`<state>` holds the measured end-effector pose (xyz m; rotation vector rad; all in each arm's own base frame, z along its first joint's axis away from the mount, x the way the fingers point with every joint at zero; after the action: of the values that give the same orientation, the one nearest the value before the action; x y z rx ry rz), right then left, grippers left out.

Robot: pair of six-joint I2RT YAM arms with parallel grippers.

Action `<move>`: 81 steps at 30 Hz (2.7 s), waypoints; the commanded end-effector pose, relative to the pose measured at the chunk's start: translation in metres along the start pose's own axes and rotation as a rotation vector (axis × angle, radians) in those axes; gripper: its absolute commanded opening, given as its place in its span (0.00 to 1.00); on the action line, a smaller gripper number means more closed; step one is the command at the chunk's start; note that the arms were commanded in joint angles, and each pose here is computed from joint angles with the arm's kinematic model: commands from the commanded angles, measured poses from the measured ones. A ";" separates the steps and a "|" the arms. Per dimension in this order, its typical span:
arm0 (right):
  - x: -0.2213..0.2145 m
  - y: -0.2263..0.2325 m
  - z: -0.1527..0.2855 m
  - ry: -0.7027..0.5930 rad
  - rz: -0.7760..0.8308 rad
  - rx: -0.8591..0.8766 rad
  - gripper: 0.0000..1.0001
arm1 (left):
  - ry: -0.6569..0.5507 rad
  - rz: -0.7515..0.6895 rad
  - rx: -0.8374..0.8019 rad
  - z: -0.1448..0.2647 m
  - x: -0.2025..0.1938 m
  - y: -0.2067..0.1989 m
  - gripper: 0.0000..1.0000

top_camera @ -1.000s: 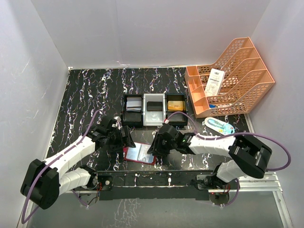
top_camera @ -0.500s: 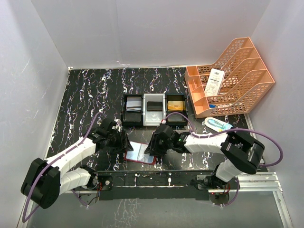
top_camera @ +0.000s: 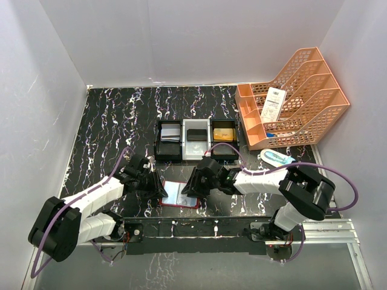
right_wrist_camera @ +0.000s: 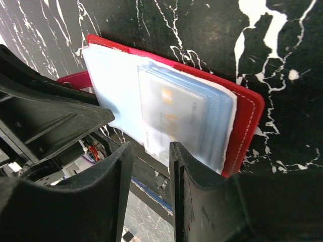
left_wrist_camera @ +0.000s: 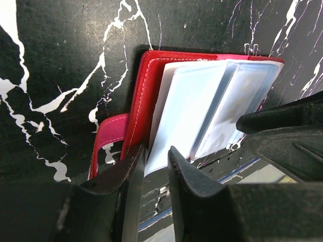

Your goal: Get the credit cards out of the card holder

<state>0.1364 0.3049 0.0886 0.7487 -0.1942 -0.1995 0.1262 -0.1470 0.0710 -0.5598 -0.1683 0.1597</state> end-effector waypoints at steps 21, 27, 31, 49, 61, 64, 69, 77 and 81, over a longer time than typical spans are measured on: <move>0.007 0.005 0.006 -0.061 0.020 -0.057 0.38 | -0.057 0.037 0.018 0.008 -0.001 0.003 0.41; 0.005 -0.001 -0.001 -0.048 0.003 -0.069 0.35 | -0.015 0.056 0.021 0.000 -0.008 0.008 0.34; 0.005 -0.006 -0.002 -0.051 -0.006 -0.092 0.36 | 0.003 0.058 0.035 -0.003 -0.011 0.011 0.27; 0.006 -0.004 0.006 -0.122 0.050 -0.241 0.39 | 0.014 0.061 0.036 -0.005 -0.017 0.012 0.17; 0.007 0.000 0.007 -0.159 0.087 -0.287 0.40 | 0.004 0.059 0.017 -0.004 -0.016 0.008 0.14; 0.002 -0.002 0.000 -0.119 0.087 -0.269 0.38 | 0.011 0.054 -0.003 -0.006 -0.016 0.006 0.14; 0.002 0.001 -0.004 -0.115 0.093 -0.256 0.33 | 0.023 0.049 -0.002 -0.007 -0.017 0.006 0.13; 0.003 0.022 -0.001 -0.096 0.147 -0.166 0.27 | 0.032 0.039 -0.017 -0.009 -0.020 0.004 0.12; 0.002 0.036 0.003 -0.089 0.136 -0.082 0.27 | 0.031 0.037 -0.012 -0.009 -0.019 0.003 0.11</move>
<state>0.1340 0.3027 0.0870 0.4771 -0.2825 -0.1324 0.1196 -0.1549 0.0658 -0.5947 -0.1807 0.1931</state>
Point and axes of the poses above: each gripper's point midway between its finger pads, its own z axis back along the fingers, its own y axis along the line the jaws close on, x = y × z, the point moved 6 cm from there along z, back along the fingers
